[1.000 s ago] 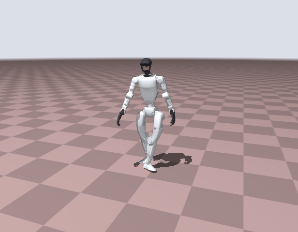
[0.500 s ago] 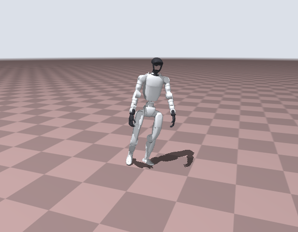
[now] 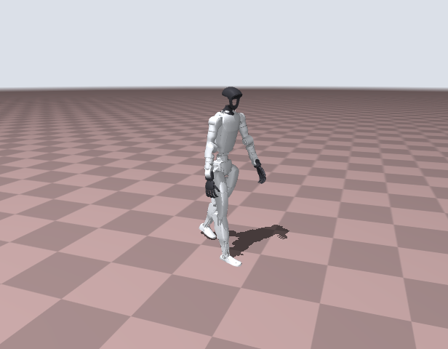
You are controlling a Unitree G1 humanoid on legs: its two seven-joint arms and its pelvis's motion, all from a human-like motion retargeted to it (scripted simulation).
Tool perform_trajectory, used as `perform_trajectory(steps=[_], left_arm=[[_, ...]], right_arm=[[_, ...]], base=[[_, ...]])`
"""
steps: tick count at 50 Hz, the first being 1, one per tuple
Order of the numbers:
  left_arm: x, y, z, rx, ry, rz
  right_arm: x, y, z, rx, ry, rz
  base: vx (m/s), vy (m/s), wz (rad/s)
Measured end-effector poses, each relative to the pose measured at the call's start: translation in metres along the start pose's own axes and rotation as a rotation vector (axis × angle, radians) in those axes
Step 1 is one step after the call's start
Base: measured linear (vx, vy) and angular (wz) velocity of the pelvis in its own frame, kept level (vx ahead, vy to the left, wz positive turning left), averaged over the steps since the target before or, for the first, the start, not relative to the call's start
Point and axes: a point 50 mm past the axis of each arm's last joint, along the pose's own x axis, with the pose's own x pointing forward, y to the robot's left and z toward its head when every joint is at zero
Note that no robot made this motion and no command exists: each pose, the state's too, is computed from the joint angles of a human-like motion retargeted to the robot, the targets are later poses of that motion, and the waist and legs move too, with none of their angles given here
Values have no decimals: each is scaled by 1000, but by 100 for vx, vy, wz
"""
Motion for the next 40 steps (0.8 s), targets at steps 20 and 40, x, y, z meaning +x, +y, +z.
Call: perform_trajectory(steps=[20, 40], left_arm=[[-79, -68, -184, -29, 460, -343], [-61, -72, -149, -161, 226, -231]], right_arm=[[3, -34, 123, -17, -271, -135], [-16, 47, 198, -183, -606, 10]], base=[[49, -17, 1], [45, 6, -42]])
